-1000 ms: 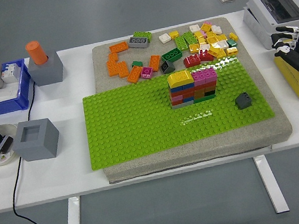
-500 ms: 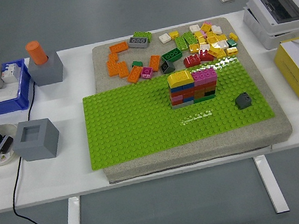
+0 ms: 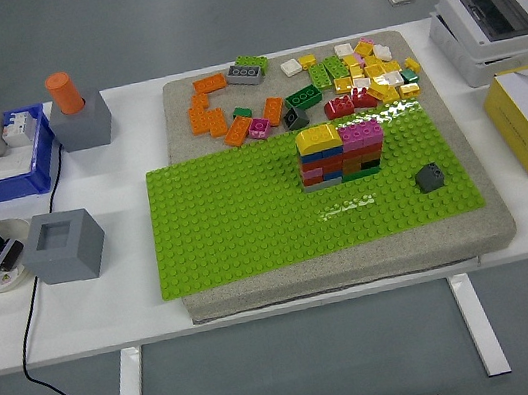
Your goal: Pick up the brick,pile it on top of brick,press brick,pick up the brick,pile it on top of brick,press brick
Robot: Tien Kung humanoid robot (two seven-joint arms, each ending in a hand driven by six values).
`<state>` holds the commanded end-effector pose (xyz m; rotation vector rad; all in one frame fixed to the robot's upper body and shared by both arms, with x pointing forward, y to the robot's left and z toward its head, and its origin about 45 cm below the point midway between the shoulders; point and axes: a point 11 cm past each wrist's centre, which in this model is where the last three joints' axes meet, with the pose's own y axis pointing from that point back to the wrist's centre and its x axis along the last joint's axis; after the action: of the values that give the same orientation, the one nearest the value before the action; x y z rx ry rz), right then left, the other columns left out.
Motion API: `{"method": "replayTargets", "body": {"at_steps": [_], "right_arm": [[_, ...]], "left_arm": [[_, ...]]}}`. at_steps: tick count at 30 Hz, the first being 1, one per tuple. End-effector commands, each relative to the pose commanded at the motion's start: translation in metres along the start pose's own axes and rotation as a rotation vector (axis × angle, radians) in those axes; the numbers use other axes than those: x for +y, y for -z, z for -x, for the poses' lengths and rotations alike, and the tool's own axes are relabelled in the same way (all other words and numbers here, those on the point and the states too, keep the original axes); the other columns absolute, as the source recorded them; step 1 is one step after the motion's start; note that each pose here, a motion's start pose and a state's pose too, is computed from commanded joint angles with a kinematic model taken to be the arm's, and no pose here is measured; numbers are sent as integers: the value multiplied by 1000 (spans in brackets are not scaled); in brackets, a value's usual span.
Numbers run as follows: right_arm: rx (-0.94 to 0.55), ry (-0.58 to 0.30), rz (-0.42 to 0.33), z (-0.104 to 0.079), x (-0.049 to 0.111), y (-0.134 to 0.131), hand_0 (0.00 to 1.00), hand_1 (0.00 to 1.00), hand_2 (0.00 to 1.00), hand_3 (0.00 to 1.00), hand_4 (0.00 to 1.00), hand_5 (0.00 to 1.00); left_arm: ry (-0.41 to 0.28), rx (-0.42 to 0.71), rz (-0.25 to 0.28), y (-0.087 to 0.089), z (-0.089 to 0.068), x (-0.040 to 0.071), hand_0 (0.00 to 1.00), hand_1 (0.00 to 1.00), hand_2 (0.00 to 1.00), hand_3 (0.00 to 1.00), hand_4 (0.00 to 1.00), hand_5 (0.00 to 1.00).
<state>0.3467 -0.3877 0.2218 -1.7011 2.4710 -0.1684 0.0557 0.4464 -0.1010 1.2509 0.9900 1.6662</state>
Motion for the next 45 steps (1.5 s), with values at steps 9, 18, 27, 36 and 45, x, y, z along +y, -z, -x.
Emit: {"method": "replayTargets", "body": {"at_steps": [9,18,27,36,45], "right_arm": [[-25,6,-12,-1,0,4,272,379,608,610,684,304],[-35,22,-23,3,2,7,280,382,607,609,685,302],[79,71,-42,11,0,19,344,413,625,619,695,278],[395,276,-53,50,-3,39,436,501,674,635,724,230],[777,426,5,65,-3,33,649,685,777,650,761,156]], "left_arm": [[33,-25,32,-11,15,0,629,584,550,578,575,289],[46,-39,41,-14,22,1,629,584,550,578,575,287],[50,-40,25,-8,25,1,628,585,550,577,574,284],[45,-31,28,-10,22,0,628,585,550,578,574,284],[41,-28,30,-12,19,0,628,585,550,578,575,284]]}}
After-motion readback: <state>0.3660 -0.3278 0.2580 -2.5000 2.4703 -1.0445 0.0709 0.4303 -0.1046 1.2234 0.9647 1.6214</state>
